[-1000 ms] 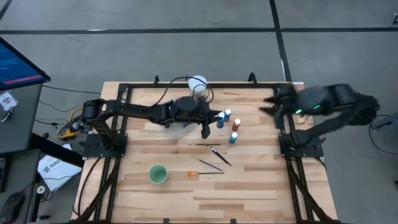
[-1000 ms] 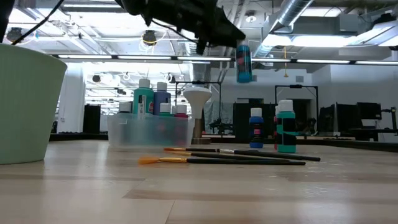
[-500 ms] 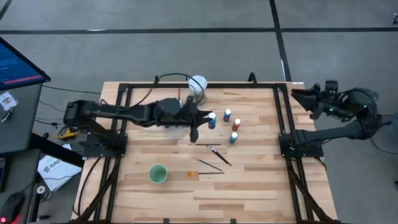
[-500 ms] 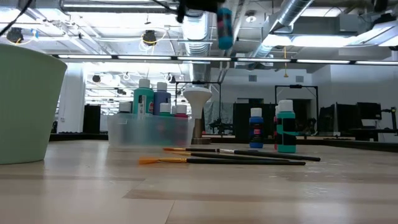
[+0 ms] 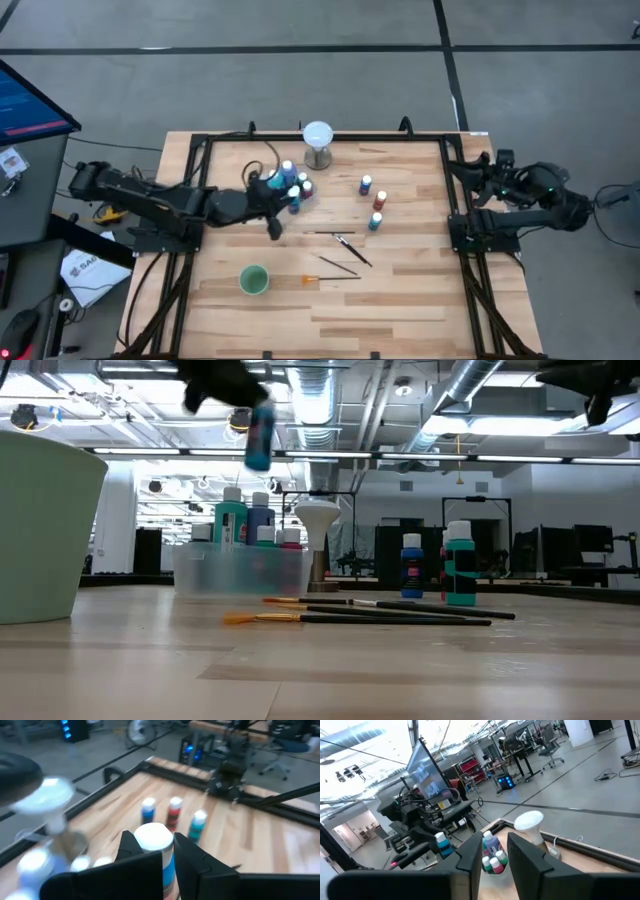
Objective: Pick & Place Paint Supplies
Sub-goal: Put the small light blue bottle into the white bin
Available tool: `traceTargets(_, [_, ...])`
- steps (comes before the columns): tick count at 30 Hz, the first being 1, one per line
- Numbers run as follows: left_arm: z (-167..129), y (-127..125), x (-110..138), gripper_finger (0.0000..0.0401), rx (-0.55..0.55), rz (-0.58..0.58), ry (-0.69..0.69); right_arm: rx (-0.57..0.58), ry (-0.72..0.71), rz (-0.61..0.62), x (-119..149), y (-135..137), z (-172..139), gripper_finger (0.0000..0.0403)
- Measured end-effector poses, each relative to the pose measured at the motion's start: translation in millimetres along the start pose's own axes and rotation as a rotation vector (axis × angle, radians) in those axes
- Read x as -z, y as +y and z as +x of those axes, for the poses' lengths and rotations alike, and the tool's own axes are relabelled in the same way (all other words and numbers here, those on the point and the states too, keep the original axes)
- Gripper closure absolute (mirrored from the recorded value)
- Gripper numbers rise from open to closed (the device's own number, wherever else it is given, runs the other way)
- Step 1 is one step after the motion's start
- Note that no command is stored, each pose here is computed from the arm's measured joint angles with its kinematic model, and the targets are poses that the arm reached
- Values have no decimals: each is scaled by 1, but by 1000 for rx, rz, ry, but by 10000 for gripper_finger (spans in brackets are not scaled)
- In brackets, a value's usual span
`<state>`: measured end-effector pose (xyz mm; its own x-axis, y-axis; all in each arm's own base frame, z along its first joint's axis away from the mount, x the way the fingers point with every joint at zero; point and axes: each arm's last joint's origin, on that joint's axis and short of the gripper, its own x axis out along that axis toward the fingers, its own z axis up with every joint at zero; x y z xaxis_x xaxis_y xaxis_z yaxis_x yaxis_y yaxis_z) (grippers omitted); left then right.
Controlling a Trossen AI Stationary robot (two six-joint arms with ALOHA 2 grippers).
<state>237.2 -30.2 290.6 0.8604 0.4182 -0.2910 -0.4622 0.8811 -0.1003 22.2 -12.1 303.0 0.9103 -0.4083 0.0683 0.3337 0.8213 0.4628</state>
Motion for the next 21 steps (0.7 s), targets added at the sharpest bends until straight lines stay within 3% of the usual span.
traceTargets(8, [-6, 28, 52, 401, -156, -54, -93, -4, -6, 4, 13, -2, 6, 332])
traceTargets(13, [-4, 36, 79, 401, -157, -81, -127, 1, 4, 15, 14, -2, 7, 332])
traceTargets(18, [-4, 38, 86, 401, -154, -82, -136, 3, 12, -60, 15, -3, 8, 333])
traceTargets(21, [-4, 38, 86, 401, -153, -49, -137, -51, 42, -72, 19, -3, 7, 333])
